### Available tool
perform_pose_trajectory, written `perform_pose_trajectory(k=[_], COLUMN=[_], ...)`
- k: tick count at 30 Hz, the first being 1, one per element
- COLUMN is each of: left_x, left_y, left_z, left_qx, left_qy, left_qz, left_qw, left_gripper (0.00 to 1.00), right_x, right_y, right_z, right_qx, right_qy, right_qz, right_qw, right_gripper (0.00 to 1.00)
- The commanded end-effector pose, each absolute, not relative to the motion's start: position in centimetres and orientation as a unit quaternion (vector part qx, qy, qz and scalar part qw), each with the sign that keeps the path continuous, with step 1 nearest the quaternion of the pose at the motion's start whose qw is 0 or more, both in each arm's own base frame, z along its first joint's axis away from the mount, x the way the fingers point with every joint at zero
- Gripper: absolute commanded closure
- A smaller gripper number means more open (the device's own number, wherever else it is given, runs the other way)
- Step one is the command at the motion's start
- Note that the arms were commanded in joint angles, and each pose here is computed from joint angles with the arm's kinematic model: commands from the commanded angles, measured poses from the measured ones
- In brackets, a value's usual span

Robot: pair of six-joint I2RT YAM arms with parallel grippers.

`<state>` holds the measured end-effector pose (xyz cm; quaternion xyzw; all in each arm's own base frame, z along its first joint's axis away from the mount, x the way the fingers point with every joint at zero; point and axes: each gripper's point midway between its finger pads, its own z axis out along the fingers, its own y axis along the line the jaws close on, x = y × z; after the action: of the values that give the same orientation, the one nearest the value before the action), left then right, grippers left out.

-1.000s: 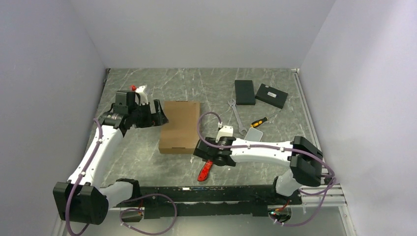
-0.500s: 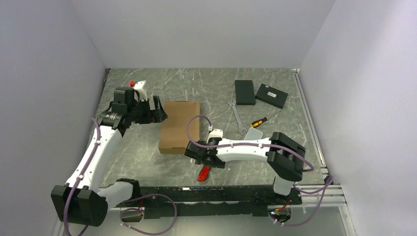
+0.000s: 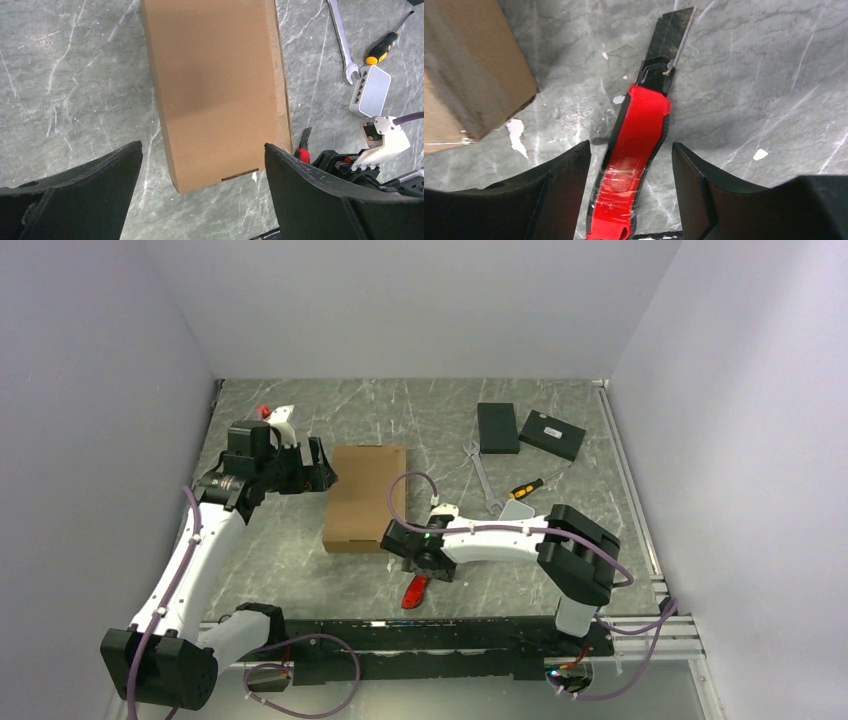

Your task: Unpack the express box

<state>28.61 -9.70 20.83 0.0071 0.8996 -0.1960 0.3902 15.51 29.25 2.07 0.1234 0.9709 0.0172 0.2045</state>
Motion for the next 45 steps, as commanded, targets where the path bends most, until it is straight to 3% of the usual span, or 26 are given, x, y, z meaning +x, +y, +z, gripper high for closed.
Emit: perform_pose_trajectory(k=[1,6,8,11,15,21,23,27,30,36,40,45], left_x=[29.0,29.0,29.0,29.0,29.1,28.8,28.7,28.4,27.6,25.0,24.0,23.9], left_y=[-9.6,-9.6,-9.5,-9.4,-9.7,-10.5,-11.1,-13.0,-15.1,-19.6,-21.4,-23.5], left_z=[21.6,21.7,21.6,21.5,21.5,21.9,22.0,22.4,22.8,25.1,27.0,25.8], left_qx=[0.02,0.019,0.018,0.017,0.018,0.033,0.041,0.067,0.076,0.02,-0.012,-0.044], left_qy=[0.891,0.89,0.89,0.891,0.89,0.883,0.878,0.866,0.851,0.773,0.753,0.784], left_qz=[-0.19,-0.19,-0.189,-0.187,-0.193,-0.214,-0.233,-0.285,-0.351,-0.537,-0.563,-0.528], left_qw=[0.413,0.415,0.414,0.414,0.412,0.417,0.416,0.405,0.383,0.338,0.339,0.324], left_gripper=[0.03,0.03,0.03,0.03,0.03,0.03,0.03,0.03,0.03,0.06,0.09,0.15], right_x=[15.2,15.2,15.4,15.8,16.2,19.6,20.7,21.1,19.7,20.8,20.8,21.1], right_y=[28.8,28.0,27.5,26.6,25.4,23.0,24.2,24.9,25.3,25.9,27.6,29.7], right_z=[1.6,0.8,1.3,2.5,3.5,9.5,13.5,18.1,21.3,22.4,21.9,21.2], right_qx=[0.145,0.169,0.179,0.189,0.193,0.096,0.029,-0.099,-0.181,-0.198,-0.216,-0.228], right_qy=[0.97,0.969,0.965,0.957,0.949,0.914,0.878,0.791,0.738,0.749,0.749,0.763], right_qz=[0.026,0.031,0.035,0.043,0.066,0.101,0.188,0.367,0.434,0.42,0.444,0.426], right_qw=[0.194,0.18,0.189,0.215,0.243,0.381,0.438,0.478,0.483,0.472,0.442,0.43], right_gripper=[0.38,0.46,0.53,0.67,1.0,1.0,1.0,1.0,1.0,1.0,1.0,1.0])
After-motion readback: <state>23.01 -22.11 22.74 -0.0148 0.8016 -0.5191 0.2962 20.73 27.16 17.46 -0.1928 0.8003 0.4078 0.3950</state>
